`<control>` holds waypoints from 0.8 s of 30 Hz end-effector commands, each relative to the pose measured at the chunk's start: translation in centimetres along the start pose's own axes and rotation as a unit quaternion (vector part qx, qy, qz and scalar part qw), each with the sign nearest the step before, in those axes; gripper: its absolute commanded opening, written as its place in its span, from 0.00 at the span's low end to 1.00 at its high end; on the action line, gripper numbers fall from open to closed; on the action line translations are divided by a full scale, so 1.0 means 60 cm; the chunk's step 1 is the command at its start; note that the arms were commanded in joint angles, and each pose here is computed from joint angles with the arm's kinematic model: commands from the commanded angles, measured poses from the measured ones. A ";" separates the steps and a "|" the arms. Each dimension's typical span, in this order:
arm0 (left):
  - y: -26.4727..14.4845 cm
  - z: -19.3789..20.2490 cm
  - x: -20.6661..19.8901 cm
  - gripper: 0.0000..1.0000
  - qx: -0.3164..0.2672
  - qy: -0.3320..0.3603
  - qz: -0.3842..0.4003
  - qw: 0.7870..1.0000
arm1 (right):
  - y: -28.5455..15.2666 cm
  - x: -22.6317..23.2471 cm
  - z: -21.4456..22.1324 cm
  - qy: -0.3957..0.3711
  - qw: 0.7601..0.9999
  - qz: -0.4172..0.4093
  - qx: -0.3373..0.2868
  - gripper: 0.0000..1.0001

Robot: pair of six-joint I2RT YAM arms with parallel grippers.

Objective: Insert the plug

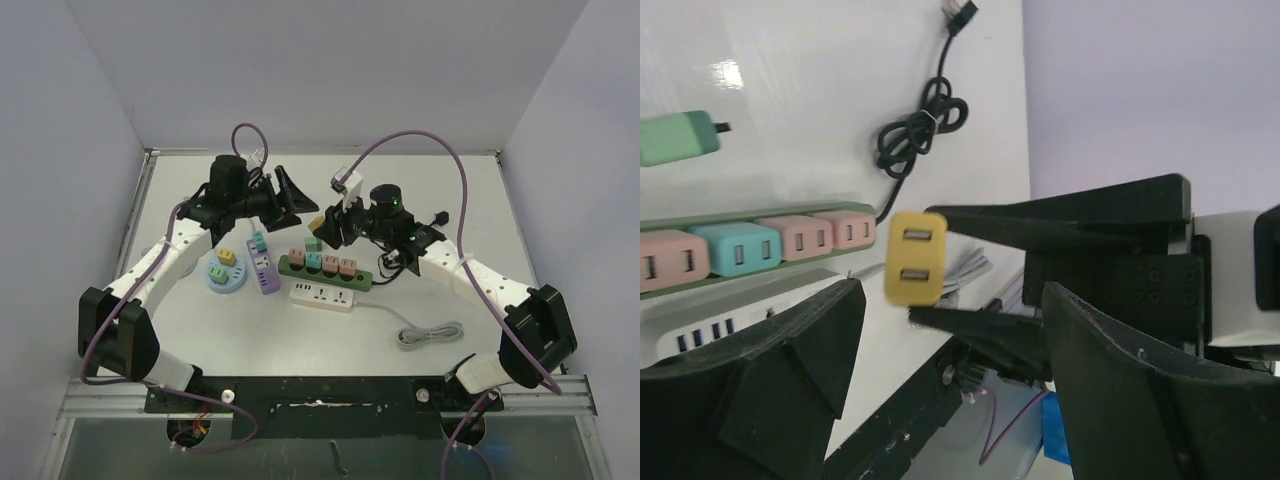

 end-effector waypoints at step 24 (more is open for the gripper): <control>0.011 0.050 -0.015 0.62 0.054 0.008 -0.006 0.999 | -0.019 0.081 -0.078 -0.116 0.983 -0.094 -0.103 0.37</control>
Point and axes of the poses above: each gripper's point midway between its finger pads, its own y axis out along the fingers, its own x axis along the line the jaws close on, z = x × y, the point moved 1 cm from there along -y, back along the fingers, and after that the axes turned 8 degrees about y, right-handed, at the moved point
